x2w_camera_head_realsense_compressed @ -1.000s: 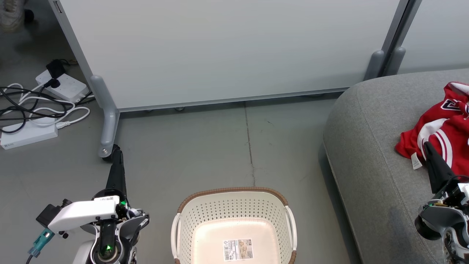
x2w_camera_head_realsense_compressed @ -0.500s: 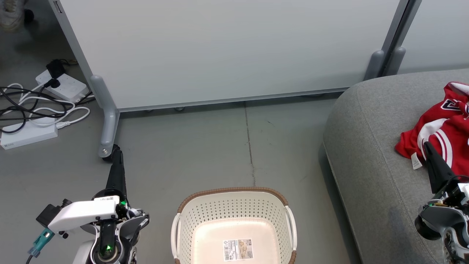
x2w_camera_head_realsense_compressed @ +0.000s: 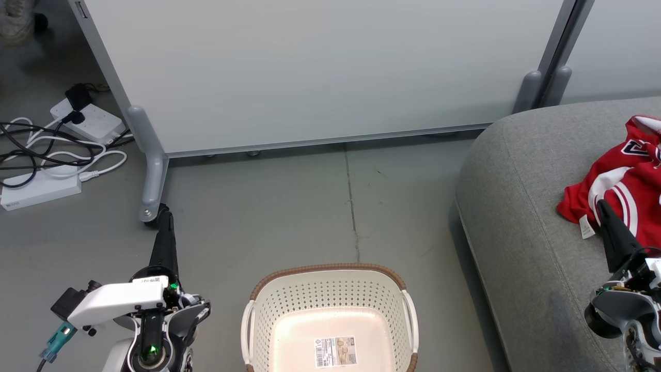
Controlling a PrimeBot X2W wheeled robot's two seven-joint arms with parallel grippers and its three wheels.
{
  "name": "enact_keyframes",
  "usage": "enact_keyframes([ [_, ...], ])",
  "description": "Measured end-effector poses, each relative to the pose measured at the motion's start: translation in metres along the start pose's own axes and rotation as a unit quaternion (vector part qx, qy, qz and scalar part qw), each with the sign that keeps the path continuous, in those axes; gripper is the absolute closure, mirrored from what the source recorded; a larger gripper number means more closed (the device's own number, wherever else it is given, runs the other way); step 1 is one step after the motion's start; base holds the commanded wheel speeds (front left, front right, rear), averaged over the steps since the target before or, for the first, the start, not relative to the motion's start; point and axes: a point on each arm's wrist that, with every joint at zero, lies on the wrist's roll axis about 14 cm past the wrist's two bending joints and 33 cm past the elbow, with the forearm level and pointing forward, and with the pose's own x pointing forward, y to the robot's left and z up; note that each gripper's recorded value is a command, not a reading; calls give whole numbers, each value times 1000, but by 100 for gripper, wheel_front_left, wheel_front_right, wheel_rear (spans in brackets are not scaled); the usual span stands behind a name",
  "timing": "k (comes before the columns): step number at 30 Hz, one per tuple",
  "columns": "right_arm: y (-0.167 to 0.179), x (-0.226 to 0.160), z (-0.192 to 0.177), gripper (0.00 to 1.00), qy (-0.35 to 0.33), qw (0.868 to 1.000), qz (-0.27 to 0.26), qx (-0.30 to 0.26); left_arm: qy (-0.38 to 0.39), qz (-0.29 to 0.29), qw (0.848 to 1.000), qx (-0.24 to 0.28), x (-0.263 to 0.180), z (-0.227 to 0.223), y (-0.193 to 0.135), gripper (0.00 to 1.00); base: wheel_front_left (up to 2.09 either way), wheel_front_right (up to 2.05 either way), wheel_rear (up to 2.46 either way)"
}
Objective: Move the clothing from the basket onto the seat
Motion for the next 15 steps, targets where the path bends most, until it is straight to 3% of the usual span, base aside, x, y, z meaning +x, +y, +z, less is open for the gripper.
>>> enact_keyframes([
  [15,0,0,0,100,0,1000,0,0,0,0,1000,0,0,0,0,100,0,0,0],
])
